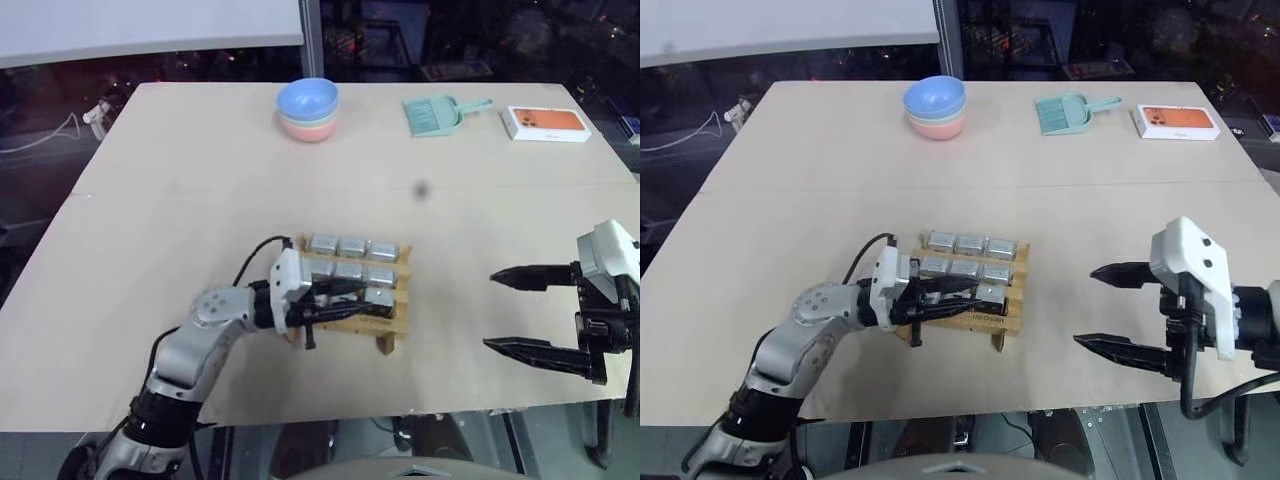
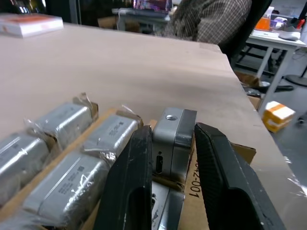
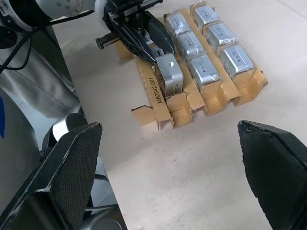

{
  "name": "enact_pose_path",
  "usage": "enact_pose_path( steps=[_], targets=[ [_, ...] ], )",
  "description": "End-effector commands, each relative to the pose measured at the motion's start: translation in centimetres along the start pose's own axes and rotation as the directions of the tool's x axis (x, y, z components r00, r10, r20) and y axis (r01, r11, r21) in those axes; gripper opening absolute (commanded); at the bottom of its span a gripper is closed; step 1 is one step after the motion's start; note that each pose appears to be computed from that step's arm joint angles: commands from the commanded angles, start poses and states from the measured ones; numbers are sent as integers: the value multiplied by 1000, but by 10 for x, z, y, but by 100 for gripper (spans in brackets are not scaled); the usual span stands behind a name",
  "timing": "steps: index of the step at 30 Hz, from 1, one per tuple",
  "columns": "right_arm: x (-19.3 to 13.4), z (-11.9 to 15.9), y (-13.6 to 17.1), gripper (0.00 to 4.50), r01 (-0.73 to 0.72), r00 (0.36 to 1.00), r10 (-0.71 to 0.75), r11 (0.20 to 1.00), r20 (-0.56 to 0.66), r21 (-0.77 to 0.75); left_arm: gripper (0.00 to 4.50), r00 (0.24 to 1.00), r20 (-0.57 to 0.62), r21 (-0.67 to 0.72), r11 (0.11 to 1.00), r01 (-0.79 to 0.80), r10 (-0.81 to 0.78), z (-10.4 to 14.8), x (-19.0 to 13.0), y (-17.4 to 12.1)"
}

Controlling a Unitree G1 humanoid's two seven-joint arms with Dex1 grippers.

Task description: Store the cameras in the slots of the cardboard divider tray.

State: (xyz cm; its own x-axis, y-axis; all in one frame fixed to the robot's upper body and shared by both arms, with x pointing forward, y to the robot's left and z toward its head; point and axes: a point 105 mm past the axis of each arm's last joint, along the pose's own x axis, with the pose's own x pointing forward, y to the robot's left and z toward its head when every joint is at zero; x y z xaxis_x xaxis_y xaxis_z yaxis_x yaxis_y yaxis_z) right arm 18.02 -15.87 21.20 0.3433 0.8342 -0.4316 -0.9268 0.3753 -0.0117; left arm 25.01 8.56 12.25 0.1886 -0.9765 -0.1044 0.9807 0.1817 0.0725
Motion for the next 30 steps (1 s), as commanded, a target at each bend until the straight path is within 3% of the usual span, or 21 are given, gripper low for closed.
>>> enact_pose_path(
  steps=[1,4,5,7,8,11,13,16,18,23,26,30],
  targets=[
    [-2,4,0,450,9,1000,-9,999,2,-33,175,999,-45,-55,998,-7,5,-4,-1,1],
    [-3,4,-2,450,13,1000,-13,999,1,-30,297,998,-37,-60,997,56,-58,2,-3,-8],
    [-3,3,-1,450,12,1000,-12,999,-5,-31,359,997,-27,-47,997,68,-70,5,-4,-10],
    [-2,3,-1,450,13,1000,-13,999,-3,-30,433,996,-17,-42,995,87,-87,9,-10,-12],
    [-2,2,-1,450,14,1000,-14,999,-1,-29,443,997,-14,-22,996,81,-82,11,-14,-11],
    [-2,-2,-3,450,31,1000,-31,999,4,-16,443,1000,10,-24,1000,10,-10,25,-31,-1],
    [0,-8,-11,450,99,995,-98,994,23,-37,443,996,-51,-83,994,-75,71,23,-47,3],
    [7,-28,-20,450,172,985,-172,985,24,-26,443,955,-235,-117,970,-212,180,-2,-80,-1],
    [10,-49,-19,450,176,984,-176,984,3,-10,443,920,-292,-152,937,-313,260,-19,-108,-6],
    [-2,-81,-34,450,300,923,-312,950,227,83,443,885,-257,-126,895,-429,388,-40,-149,-33],
    [-8,-115,-27,450,289,944,-297,954,143,75,443,866,-291,-99,888,-449,406,-52,-159,-46],
    [-9,-130,-13,450,223,961,-235,970,145,93,443,871,-264,-56,895,-442,414,-55,-153,-54]
  ],
)
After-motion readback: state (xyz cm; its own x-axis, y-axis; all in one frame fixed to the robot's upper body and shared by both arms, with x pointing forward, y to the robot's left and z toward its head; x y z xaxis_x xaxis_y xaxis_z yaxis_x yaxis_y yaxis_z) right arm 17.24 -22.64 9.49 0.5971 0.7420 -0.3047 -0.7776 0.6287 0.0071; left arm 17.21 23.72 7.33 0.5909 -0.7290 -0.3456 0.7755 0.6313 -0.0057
